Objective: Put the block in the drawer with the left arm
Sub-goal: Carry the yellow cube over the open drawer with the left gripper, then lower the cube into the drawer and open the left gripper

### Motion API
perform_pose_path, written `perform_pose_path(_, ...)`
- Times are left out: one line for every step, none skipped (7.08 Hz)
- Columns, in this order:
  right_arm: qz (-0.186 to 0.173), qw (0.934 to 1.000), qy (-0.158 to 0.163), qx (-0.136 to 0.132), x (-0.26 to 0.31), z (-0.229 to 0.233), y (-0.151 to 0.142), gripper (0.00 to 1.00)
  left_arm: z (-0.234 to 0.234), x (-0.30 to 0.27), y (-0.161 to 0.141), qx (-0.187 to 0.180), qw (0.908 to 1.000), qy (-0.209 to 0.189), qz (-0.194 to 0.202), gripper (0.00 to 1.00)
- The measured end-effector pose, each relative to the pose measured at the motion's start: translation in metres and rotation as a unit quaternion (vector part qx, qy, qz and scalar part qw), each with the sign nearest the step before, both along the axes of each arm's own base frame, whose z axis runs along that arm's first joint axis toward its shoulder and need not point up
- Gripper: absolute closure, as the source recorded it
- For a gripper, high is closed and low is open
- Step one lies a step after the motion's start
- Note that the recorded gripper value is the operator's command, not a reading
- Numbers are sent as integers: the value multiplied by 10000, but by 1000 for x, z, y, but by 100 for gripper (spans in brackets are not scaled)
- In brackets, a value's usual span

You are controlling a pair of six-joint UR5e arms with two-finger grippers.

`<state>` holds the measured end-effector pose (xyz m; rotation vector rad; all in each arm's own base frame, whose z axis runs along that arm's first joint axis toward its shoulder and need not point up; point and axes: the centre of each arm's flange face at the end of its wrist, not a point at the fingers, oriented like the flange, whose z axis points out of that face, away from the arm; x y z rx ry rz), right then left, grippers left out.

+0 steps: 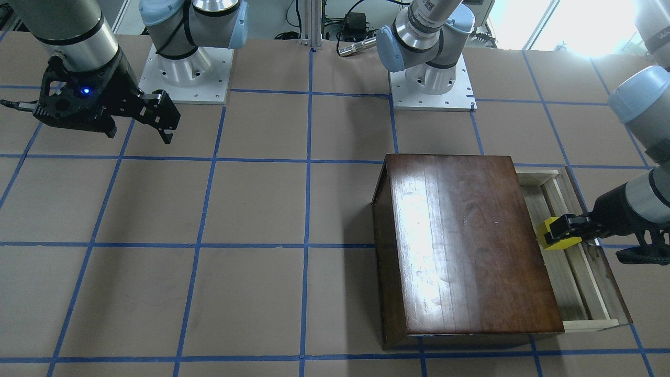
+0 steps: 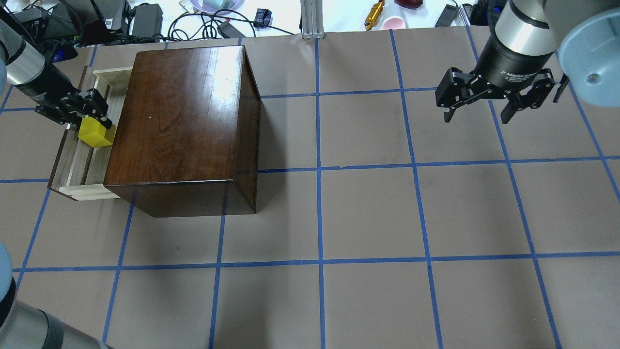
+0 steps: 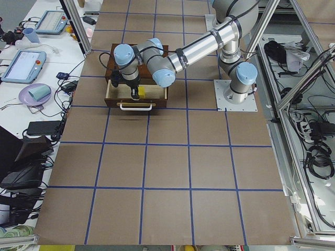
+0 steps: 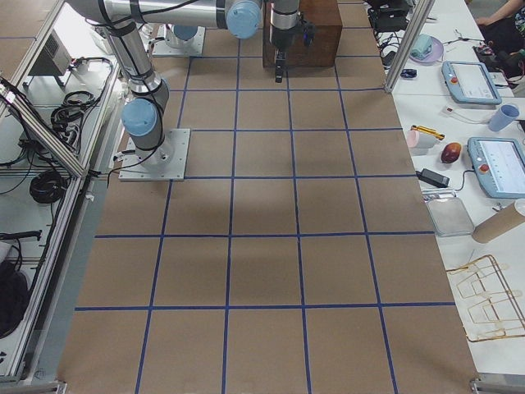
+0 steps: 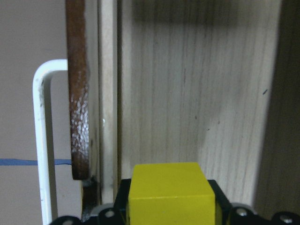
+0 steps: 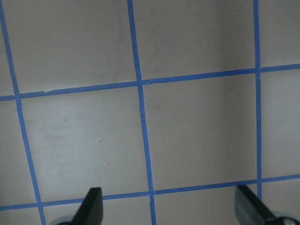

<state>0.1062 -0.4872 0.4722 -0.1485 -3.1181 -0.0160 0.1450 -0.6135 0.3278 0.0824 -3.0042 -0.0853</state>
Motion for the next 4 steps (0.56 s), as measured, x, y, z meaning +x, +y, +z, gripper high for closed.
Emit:
perform_pose_path(0, 10000, 0, 0, 0, 0, 0, 0, -4, 0, -1, 29, 10000, 16, -8, 78)
perform_pose_path(0, 10000, 0, 0, 0, 0, 0, 0, -7, 0, -1, 46, 10000, 24, -8, 32)
perform_pose_path(0, 10000, 0, 0, 0, 0, 0, 0, -7, 0, -1, 47, 10000, 23, 3, 11)
perform_pose_path(0, 10000, 0, 0, 0, 0, 0, 0, -6, 1, -2, 32, 10000, 15, 22, 9)
